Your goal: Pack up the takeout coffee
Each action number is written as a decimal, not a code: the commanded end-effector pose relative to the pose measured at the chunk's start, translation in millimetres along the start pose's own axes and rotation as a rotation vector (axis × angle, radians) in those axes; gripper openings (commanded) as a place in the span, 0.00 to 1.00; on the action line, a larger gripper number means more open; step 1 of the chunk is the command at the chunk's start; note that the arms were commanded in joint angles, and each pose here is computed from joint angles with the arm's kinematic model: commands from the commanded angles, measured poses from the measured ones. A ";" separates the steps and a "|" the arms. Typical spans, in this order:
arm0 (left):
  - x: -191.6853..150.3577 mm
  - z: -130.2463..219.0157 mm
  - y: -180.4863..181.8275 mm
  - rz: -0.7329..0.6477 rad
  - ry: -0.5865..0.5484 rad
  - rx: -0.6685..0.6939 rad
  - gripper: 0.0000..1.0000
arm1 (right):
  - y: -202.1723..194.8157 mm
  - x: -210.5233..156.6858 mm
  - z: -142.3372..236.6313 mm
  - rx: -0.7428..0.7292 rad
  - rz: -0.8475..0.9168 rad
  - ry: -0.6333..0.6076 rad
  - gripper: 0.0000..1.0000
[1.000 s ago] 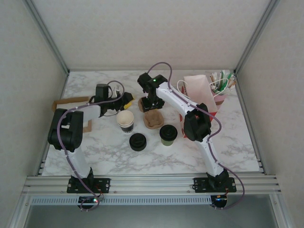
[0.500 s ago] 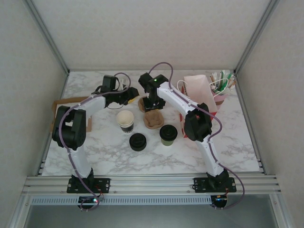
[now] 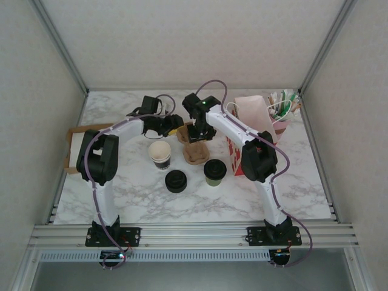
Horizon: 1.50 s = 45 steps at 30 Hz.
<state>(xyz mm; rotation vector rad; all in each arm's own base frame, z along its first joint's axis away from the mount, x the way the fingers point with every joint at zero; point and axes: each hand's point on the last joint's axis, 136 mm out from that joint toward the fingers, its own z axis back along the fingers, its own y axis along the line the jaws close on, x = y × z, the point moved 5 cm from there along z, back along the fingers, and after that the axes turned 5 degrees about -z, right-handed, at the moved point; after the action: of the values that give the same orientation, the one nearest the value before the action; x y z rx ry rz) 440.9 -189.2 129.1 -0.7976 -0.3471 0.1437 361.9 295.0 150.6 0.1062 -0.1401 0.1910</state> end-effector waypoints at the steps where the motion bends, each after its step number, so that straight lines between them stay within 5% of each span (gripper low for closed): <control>1: 0.4 -5.3 2.9 0.000 0.013 0.055 0.54 | -2.6 0.9 16.3 0.036 -0.020 -0.029 0.44; 16: 1.5 -4.0 1.0 -0.004 0.009 0.105 0.58 | -8.7 0.0 14.8 0.054 -0.031 -0.031 0.44; 25: -0.3 -15.5 1.9 0.000 0.032 0.106 0.50 | -10.1 -1.5 13.1 0.061 -0.033 -0.027 0.43; 45: 1.0 4.1 -15.3 -0.016 -0.001 0.080 0.57 | -8.8 -2.1 10.1 0.073 -0.033 -0.019 0.42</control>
<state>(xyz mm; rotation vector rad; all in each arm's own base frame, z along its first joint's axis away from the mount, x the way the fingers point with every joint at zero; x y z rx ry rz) 444.1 -195.4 123.5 -0.7077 -0.3186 0.1569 361.0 287.3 146.0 0.1563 -0.1333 0.1714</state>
